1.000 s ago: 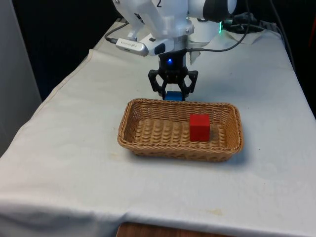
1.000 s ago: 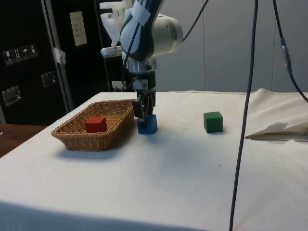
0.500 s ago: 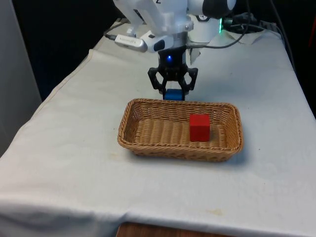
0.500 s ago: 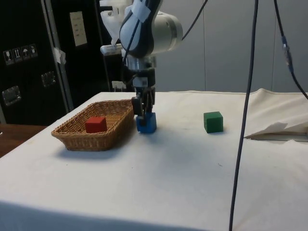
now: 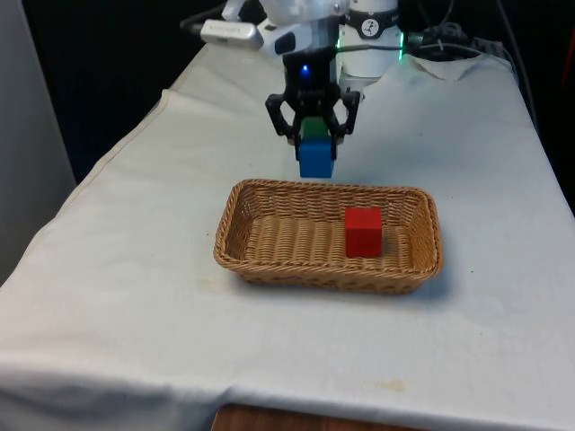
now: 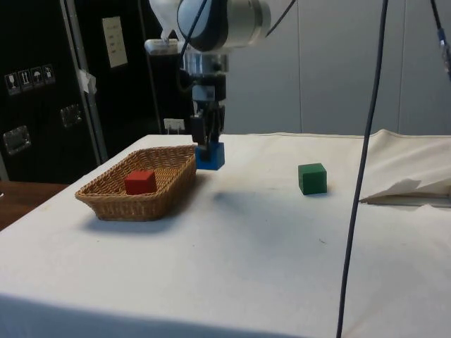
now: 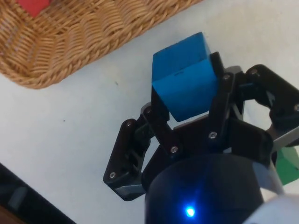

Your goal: Pick up exactly two blocks and place them into the basket.

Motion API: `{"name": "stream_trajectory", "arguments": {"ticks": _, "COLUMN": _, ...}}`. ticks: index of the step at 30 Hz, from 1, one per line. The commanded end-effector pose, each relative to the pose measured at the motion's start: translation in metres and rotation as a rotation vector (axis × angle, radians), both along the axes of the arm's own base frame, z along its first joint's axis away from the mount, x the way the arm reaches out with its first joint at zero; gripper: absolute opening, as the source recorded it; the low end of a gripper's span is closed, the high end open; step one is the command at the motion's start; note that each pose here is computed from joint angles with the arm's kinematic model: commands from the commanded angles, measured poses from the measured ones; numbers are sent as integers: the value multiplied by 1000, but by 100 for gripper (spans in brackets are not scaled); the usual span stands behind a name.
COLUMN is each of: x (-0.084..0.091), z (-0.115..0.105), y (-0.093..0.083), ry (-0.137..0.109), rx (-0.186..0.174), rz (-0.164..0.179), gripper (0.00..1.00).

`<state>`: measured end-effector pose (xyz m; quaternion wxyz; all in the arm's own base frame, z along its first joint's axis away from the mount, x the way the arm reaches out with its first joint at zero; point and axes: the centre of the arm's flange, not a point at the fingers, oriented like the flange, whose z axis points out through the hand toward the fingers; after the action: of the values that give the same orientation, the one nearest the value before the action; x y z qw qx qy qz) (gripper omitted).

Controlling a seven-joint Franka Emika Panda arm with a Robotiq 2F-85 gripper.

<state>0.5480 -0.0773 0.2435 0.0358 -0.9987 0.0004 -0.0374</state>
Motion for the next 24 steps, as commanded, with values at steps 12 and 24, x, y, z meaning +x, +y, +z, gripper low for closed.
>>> {"name": "stream_trajectory", "arguments": {"ticks": 12, "x": 18, "z": 43, "y": -8, "ry": -23, "rx": 8, "rz": 15, "gripper": 1}}
{"name": "stream_trajectory", "arguments": {"ticks": 24, "x": 44, "z": 55, "y": -11, "ry": -40, "rx": 1, "rz": 31, "gripper": 1}}
